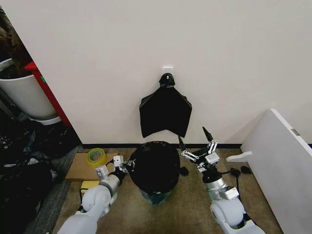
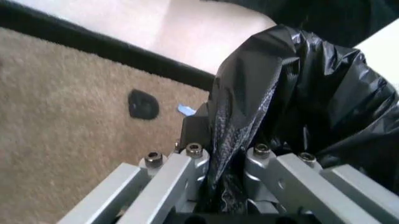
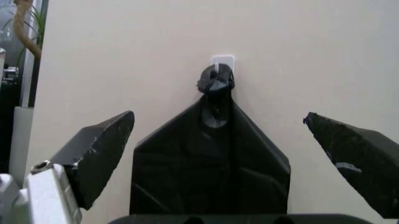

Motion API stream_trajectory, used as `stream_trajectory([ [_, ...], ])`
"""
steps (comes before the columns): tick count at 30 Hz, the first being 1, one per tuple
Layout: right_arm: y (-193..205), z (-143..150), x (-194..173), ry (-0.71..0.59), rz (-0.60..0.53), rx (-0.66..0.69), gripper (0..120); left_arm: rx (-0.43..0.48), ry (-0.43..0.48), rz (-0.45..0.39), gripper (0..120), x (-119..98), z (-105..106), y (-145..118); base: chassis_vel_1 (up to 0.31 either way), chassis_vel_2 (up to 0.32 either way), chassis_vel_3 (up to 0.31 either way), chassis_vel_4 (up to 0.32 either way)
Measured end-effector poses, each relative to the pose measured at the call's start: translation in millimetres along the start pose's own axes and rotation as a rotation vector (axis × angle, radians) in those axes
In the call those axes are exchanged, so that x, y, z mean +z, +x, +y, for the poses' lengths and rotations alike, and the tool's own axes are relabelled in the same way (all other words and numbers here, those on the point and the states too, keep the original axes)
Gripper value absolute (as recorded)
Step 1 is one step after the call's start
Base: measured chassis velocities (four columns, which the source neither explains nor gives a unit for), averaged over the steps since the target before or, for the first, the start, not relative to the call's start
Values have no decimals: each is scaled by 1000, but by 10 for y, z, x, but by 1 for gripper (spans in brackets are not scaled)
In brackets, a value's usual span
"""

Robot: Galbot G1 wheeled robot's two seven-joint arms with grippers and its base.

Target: Place the garbage bag over the trash bin.

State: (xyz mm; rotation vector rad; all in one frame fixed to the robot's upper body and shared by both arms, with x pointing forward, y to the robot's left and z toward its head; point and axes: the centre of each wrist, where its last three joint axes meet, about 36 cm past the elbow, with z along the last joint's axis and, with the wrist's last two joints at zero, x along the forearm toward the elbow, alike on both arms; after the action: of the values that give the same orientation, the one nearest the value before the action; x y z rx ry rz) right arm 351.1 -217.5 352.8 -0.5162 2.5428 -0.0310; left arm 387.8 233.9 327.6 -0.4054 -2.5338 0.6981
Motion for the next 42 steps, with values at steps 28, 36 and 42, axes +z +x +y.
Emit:
stream_trajectory([
  [28,24,36,19,-15,18,27,100,-22,-73,-110,83,-303,-369,429,0,0,0,0],
  [36,77,99,-44,-27,23,39,100,-108,-18,-70,100,-99,-215,185,0,0,0,0],
  [42,108,105,-97,-24,22,39,100,-186,3,-47,100,-46,-169,83,0,0,0,0],
])
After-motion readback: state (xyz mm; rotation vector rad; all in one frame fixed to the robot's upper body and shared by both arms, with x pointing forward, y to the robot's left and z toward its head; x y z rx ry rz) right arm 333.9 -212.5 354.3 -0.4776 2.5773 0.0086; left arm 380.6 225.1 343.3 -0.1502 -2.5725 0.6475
